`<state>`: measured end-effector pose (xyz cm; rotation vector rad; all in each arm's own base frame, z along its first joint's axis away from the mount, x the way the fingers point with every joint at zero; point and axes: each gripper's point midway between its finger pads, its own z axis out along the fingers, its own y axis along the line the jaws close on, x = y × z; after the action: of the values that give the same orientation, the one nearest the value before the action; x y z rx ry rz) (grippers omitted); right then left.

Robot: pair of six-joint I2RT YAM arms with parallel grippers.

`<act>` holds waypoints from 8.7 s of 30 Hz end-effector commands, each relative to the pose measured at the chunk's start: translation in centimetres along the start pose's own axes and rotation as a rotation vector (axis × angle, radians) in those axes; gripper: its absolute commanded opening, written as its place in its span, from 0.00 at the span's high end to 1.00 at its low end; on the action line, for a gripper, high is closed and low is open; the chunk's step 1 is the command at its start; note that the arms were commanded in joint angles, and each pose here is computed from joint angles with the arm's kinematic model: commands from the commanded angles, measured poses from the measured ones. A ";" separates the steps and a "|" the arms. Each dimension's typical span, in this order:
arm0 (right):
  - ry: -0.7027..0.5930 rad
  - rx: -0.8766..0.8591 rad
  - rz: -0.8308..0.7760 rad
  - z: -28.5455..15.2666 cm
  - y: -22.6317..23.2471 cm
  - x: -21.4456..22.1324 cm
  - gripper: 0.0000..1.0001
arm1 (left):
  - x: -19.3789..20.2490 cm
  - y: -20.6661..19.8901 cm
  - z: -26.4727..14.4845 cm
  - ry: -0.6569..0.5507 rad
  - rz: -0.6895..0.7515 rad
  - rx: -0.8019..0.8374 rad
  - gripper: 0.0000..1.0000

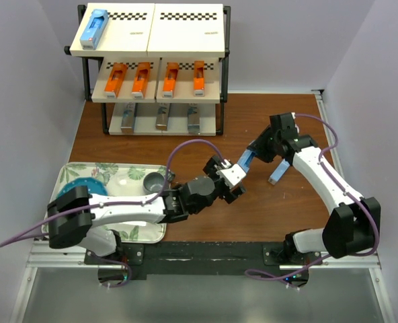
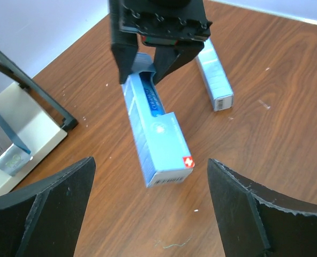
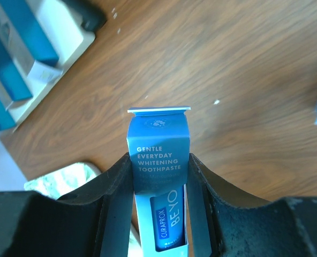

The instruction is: Place and organize the toothpastes onto the shelf

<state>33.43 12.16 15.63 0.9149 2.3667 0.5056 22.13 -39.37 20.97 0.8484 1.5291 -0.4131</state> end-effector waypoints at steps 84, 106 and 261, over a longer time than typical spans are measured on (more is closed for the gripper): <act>-0.602 -0.170 -0.385 -13.4 1.9 -7.6 0.02 | -24.3 25.5 -5.0 -0.269 -0.108 -0.298 1.00; -0.507 -0.083 -0.484 -12.5 -2.0 -5.1 0.02 | -23.8 45.7 -8.2 -0.318 -0.239 -0.742 0.98; 0.146 0.022 0.043 3.7 -0.7 2.2 0.81 | 3.1 -2.6 0.6 -0.094 1.089 0.008 0.01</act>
<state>33.76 12.75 10.01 0.9721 2.5154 0.5048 20.10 -39.34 13.53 1.5398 0.9428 0.2426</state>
